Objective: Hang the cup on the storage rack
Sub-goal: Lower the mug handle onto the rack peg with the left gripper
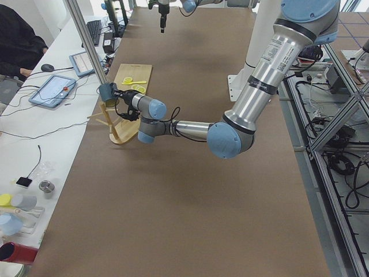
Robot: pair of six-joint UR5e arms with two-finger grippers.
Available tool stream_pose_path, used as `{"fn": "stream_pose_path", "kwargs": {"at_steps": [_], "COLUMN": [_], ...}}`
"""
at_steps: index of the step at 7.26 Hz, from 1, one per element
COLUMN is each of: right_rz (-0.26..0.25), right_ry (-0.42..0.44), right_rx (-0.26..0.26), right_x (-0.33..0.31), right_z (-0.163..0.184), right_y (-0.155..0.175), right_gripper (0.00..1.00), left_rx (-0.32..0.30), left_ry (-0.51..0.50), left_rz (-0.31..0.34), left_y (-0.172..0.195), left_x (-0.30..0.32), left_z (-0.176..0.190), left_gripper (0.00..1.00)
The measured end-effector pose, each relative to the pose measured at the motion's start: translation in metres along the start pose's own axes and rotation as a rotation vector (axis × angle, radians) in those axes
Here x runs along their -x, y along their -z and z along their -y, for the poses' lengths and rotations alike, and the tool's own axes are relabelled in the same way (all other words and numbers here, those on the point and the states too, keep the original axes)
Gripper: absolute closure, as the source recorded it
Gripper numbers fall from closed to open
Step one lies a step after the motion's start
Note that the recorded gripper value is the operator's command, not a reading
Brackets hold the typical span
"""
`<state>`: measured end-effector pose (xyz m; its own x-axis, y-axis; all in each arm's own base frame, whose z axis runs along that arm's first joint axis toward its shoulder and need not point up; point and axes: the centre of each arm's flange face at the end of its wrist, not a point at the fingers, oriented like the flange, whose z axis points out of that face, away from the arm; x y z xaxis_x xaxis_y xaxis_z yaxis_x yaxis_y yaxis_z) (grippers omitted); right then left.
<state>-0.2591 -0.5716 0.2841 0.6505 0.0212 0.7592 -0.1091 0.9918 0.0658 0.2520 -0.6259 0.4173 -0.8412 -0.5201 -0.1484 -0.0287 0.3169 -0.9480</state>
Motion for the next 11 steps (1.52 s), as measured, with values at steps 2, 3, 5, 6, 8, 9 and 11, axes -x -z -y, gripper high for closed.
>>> {"fn": "stream_pose_path", "kwargs": {"at_steps": [2, 3, 5, 6, 8, 9, 11], "right_rz": [0.000, 0.001, 0.001, 0.001, 0.001, 0.001, 0.001], "right_ry": [0.001, 0.001, 0.001, 0.001, 0.001, 0.001, 0.002], "right_rx": [0.000, 0.000, 0.000, 0.000, 0.000, 0.000, 0.000], "right_x": [0.0006, 0.0010, 0.0011, 0.0012, 0.0011, 0.0010, 0.0013], "right_z": [-0.0002, -0.0002, -0.0001, -0.0001, 0.0000, 0.0001, 0.0000], "right_y": [0.0000, 0.0000, 0.0001, 0.0001, -0.0001, -0.0003, -0.0006], "right_gripper": [0.00, 0.00, 0.00, 0.00, 0.00, 0.00, 0.00], "left_rx": [-0.005, -0.005, -0.006, -0.006, -0.010, -0.013, -0.020], "left_ry": [0.005, 0.007, 0.009, 0.010, 0.009, 0.008, 0.005], "left_rz": [0.002, 0.001, -0.001, -0.002, -0.007, -0.008, -0.015], "left_y": [0.0075, 0.0087, 0.0094, 0.0095, 0.0102, 0.0102, 0.0103], "left_x": [0.0013, 0.0012, 0.0000, -0.0002, -0.0016, -0.0024, -0.0036], "left_z": [0.0072, 0.0082, 0.0087, 0.0089, 0.0104, 0.0117, 0.0140], "left_gripper": [1.00, 1.00, 1.00, 1.00, 1.00, 1.00, 0.01]}}
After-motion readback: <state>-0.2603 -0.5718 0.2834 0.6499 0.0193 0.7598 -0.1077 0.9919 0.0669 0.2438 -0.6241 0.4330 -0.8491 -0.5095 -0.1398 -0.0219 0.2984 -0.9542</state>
